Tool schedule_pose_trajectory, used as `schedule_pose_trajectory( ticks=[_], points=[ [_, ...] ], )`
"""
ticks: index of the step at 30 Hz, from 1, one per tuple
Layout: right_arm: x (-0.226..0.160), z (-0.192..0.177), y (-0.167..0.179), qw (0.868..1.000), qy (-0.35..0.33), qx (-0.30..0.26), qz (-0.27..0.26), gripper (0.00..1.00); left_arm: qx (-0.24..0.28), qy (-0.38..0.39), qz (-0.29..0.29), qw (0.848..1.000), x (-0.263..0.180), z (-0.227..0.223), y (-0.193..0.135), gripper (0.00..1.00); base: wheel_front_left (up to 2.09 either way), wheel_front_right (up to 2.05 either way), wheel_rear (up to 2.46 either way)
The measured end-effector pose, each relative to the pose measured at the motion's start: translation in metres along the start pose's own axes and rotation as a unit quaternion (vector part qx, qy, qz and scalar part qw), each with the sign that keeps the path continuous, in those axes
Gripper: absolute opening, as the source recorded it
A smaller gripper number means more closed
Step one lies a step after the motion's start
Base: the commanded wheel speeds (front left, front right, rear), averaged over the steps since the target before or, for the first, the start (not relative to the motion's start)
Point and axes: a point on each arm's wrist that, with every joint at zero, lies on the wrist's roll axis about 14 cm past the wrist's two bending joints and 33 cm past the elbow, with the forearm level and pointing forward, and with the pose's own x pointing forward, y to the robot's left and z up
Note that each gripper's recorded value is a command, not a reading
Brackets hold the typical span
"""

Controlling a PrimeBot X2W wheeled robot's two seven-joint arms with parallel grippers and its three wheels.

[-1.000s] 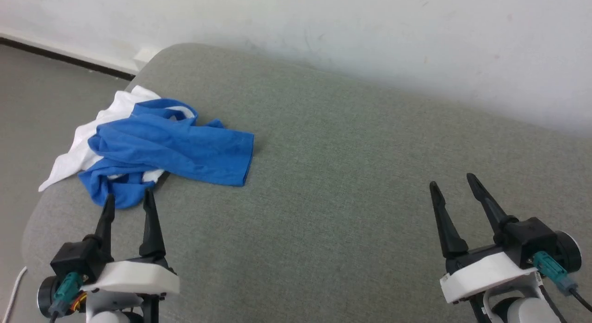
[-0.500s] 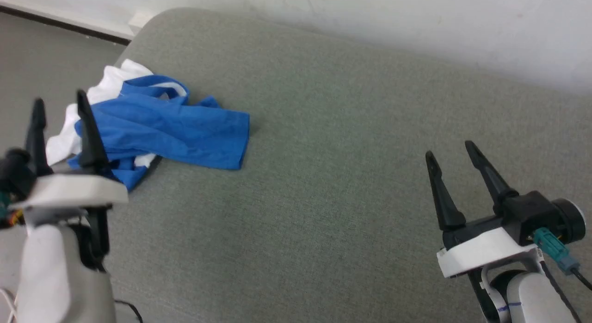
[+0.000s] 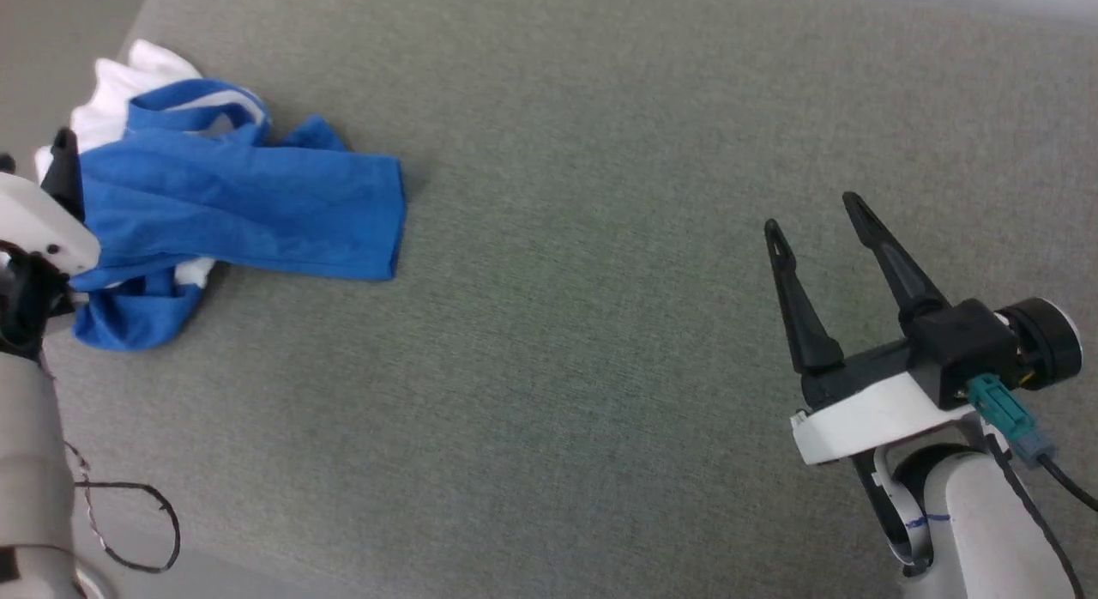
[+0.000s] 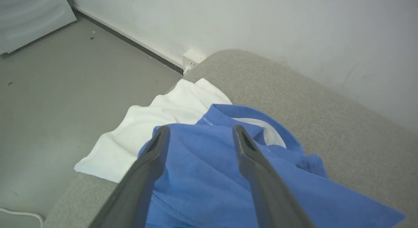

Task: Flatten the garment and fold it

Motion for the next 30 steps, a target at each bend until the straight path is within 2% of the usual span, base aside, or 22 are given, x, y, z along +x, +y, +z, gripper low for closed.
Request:
schedule_pose_trajectory(
  ticks=[3,7,12,14,15,16,20,23,27,30],
  points=[
    [0.003,-0.012,-0.003,1.000,0.010,0.005,-0.001,1.00,-0.025,0.089,0.007,0.996,0.012,-0.033,0.000,1.00,0.00,0.00,0.00],
    [0.006,-0.025,-0.007,1.000,0.020,0.013,-0.003,1.00,-0.054,0.193,0.013,0.980,0.018,-0.076,-0.002,1.00,0.00,0.00,0.00],
    [0.006,-0.035,-0.012,0.999,0.028,0.015,-0.006,1.00,-0.071,0.275,0.026,0.959,0.017,-0.114,-0.001,1.00,0.00,0.00,0.00],
    [0.004,-0.036,-0.016,0.999,0.031,0.013,-0.012,1.00,-0.071,0.285,0.027,0.956,0.019,-0.116,-0.002,0.51,0.00,0.00,0.00],
    [0.003,-0.037,-0.018,0.999,0.033,0.012,-0.014,1.00,-0.070,0.286,0.028,0.955,0.020,-0.117,-0.001,0.38,0.00,0.00,0.00],
    [0.002,-0.038,-0.019,0.999,0.034,0.012,-0.016,1.00,-0.069,0.288,0.028,0.955,0.021,-0.117,-0.002,0.00,0.00,0.00,0.00],
    [-0.001,-0.032,-0.021,0.999,0.030,0.009,-0.021,1.00,-0.063,0.280,0.027,0.958,0.020,-0.113,-0.004,0.00,0.00,0.00,0.00],
    [-0.002,-0.022,-0.020,1.000,0.019,0.009,-0.022,1.00,-0.043,0.248,0.023,0.968,0.020,-0.099,-0.004,0.00,0.00,0.00,0.00],
    [-0.007,-0.009,-0.019,1.000,0.004,0.007,-0.024,1.00,0.000,0.152,0.019,0.988,0.024,-0.054,-0.001,0.00,0.00,0.00,0.00],
    [-0.013,0.001,-0.018,1.000,-0.006,0.008,-0.028,1.00,0.042,0.074,0.014,0.996,0.022,-0.011,-0.003,0.00,0.00,0.00,0.00]
  ],
)
